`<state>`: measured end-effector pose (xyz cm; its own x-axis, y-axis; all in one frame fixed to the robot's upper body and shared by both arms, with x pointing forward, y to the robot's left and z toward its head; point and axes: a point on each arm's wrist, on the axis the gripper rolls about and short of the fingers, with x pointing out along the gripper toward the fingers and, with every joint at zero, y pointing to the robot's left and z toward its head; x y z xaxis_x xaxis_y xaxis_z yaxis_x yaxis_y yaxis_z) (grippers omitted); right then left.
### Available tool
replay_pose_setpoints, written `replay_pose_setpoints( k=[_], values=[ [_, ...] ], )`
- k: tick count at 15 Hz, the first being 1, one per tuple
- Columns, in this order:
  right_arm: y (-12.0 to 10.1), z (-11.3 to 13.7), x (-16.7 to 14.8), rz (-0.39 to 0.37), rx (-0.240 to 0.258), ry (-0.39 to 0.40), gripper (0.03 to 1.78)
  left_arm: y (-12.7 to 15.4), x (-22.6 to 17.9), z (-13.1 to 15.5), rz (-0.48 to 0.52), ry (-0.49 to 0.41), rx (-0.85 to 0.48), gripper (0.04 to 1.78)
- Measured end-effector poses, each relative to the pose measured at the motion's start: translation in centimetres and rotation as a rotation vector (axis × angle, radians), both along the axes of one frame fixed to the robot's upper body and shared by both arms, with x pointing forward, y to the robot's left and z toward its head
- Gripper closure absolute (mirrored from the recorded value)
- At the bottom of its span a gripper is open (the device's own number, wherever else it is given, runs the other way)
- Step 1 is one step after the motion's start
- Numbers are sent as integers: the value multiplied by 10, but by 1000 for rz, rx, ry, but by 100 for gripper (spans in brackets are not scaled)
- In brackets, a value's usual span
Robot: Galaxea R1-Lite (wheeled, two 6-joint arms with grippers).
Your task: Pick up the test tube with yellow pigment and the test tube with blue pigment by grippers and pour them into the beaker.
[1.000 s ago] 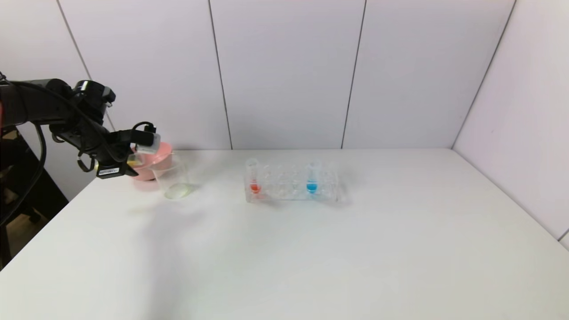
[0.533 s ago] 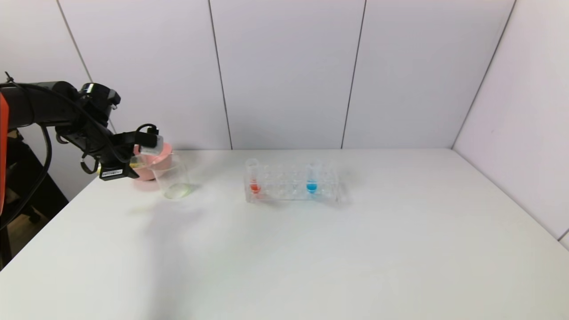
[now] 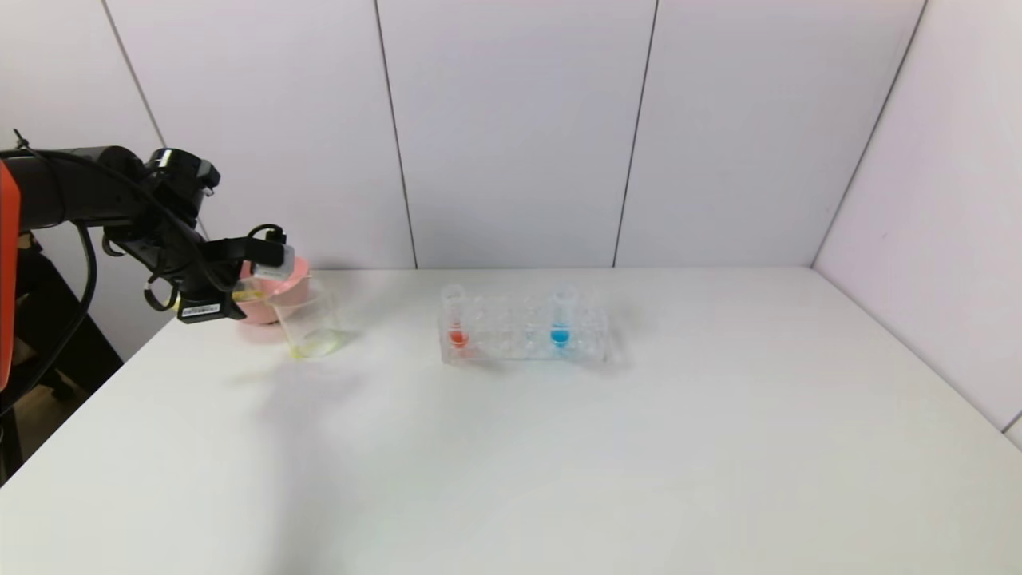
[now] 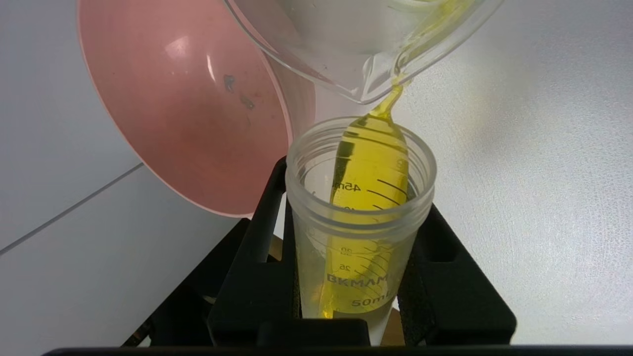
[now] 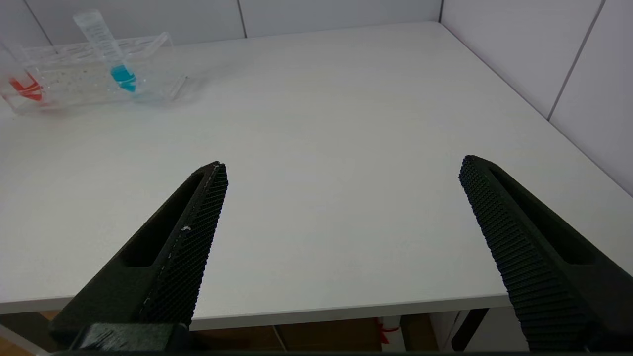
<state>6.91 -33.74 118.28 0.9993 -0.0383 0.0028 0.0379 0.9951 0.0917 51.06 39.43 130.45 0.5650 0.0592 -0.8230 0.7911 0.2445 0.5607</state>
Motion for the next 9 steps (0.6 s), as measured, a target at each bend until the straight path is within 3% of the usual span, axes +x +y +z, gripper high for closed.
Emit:
replay_pose_setpoints(
  k=[9],
  values=[
    [0,0,0,0,0,0,10,-5,3,-1,12,-3,29,127]
  ],
)
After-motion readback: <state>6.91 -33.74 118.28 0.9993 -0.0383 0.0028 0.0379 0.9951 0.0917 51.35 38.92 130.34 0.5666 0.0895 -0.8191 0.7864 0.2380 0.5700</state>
